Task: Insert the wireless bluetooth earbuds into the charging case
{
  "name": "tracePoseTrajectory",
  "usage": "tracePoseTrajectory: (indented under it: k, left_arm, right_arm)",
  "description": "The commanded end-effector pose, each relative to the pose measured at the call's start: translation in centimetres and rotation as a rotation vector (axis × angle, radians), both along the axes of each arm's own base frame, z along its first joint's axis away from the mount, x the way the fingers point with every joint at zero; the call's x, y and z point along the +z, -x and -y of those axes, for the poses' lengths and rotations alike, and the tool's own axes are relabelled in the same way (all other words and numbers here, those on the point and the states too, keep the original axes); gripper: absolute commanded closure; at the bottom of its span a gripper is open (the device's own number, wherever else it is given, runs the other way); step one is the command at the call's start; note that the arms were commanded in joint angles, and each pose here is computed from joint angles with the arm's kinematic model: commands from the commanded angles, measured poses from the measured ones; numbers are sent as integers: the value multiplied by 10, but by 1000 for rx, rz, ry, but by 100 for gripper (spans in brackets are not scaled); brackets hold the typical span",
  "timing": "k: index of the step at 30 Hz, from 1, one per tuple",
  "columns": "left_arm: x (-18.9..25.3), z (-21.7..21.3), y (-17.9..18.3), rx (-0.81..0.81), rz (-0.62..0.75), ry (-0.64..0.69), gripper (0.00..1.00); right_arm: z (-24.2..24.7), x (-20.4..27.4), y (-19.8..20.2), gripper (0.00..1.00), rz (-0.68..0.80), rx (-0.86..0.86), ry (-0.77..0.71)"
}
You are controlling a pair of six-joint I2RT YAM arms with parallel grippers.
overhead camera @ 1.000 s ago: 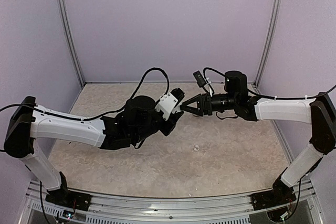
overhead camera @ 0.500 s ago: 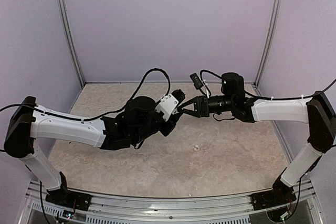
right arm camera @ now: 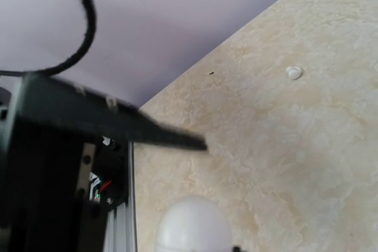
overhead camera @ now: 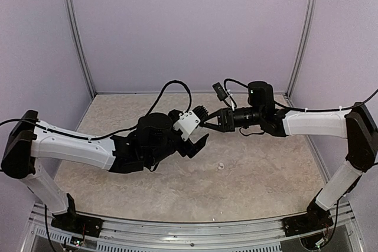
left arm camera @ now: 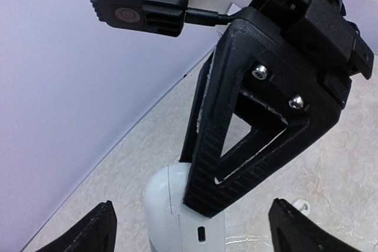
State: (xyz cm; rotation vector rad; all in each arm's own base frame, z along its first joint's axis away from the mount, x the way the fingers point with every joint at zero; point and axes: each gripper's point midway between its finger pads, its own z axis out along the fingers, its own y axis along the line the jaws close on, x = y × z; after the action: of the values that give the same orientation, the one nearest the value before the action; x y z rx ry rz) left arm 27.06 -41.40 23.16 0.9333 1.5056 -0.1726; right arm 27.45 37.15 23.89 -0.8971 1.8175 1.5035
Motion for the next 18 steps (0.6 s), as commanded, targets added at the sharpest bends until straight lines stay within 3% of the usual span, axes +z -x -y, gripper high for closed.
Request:
tracePoseTrajectory:
  k: [1, 8, 18]
  left_arm:
    - [27, -12, 12, -21, 57, 44, 2]
    - [31, -26, 72, -313, 141, 1, 1]
    - [33, -51, 119, -525, 135, -127, 1]
  right_arm:
    - [7, 10, -8, 93, 26, -3, -1]
    - [19, 18, 3, 94, 71, 102, 41]
    - [16, 12, 59, 94, -3, 341, 17]
